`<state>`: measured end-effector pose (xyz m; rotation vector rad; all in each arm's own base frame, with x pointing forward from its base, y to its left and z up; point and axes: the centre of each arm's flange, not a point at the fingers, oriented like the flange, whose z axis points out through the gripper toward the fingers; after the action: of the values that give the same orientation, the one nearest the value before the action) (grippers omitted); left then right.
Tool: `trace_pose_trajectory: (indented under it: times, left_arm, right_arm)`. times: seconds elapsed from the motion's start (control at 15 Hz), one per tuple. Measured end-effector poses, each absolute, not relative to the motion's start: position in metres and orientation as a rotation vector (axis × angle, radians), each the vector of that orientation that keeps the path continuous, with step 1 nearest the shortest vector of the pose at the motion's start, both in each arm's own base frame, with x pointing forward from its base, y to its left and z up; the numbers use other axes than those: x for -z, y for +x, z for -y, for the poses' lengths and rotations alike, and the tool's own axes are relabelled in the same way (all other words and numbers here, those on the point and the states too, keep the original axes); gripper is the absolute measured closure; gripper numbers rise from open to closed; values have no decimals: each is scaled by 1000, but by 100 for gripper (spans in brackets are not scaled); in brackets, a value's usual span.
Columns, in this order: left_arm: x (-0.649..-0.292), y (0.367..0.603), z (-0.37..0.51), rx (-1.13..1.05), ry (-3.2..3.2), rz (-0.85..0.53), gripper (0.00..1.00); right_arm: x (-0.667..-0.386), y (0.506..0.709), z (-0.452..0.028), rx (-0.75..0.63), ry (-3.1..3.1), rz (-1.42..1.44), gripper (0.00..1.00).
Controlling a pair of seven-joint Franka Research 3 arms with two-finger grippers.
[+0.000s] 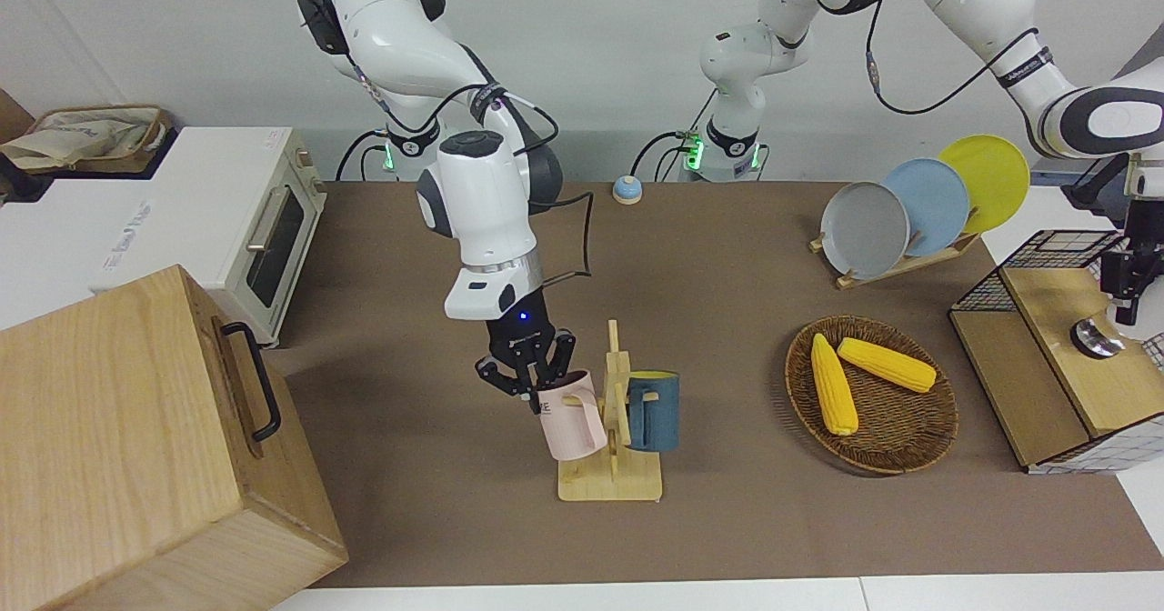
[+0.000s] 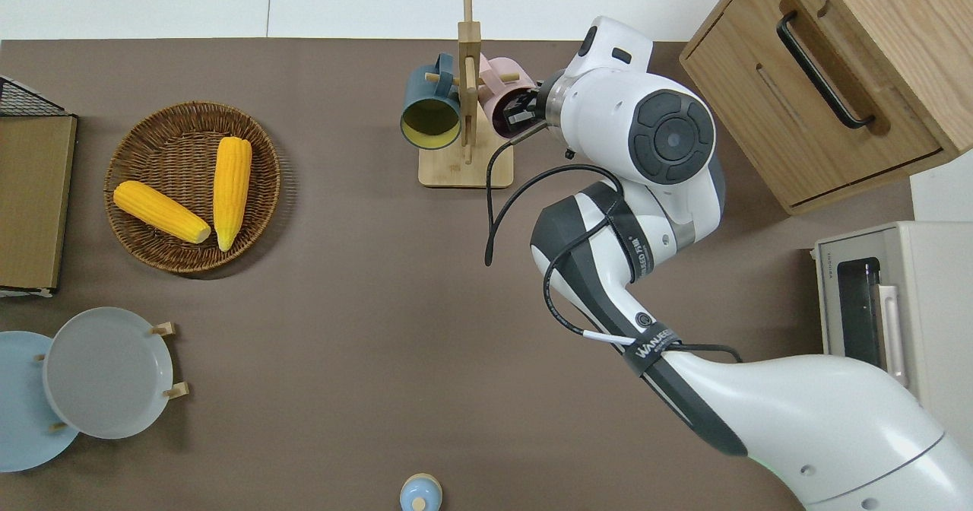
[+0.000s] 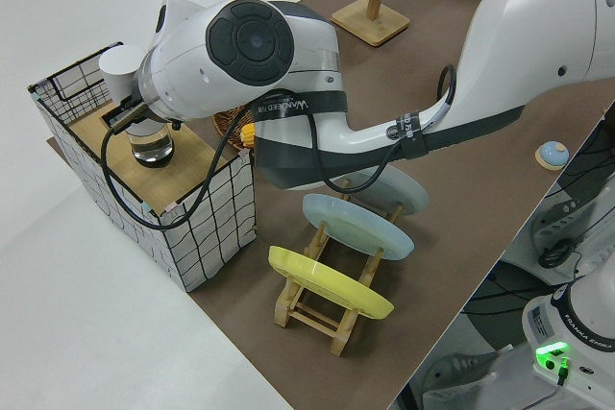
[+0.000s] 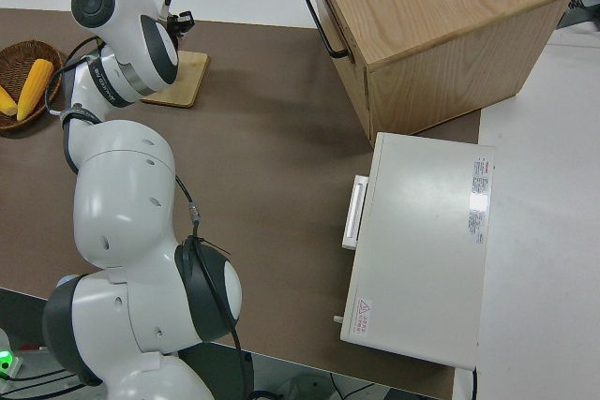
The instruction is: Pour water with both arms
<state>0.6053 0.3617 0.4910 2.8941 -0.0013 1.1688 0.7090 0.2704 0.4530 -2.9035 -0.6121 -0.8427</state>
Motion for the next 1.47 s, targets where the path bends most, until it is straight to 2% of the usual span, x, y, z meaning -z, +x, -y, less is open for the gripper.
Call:
trace_pose_trajectory:
  times: [0.4,0.8,1.0,1.2,1.47]
  left_arm:
    - [-501,607,-364,-1170,2895,-35,37]
    - [-565,613,-352,-1042,2910,-134,37]
    - [-599,605,-339,-1016,2920,-170,37]
    - [-638,586,-321,-952,2933,-203,37]
    - [-670,570,-291,-872,2946,-204,37]
  right_arm:
    - [-453,709,-270,844,-2907,615,93]
    - [-461,707,-268,827,-2947,650,93]
    - [-469,705,-261,798,-2974,643,93]
    - [-478,705,-249,782,-2998,630,93]
    - [-489,702,-230,764,-3029,610,93]
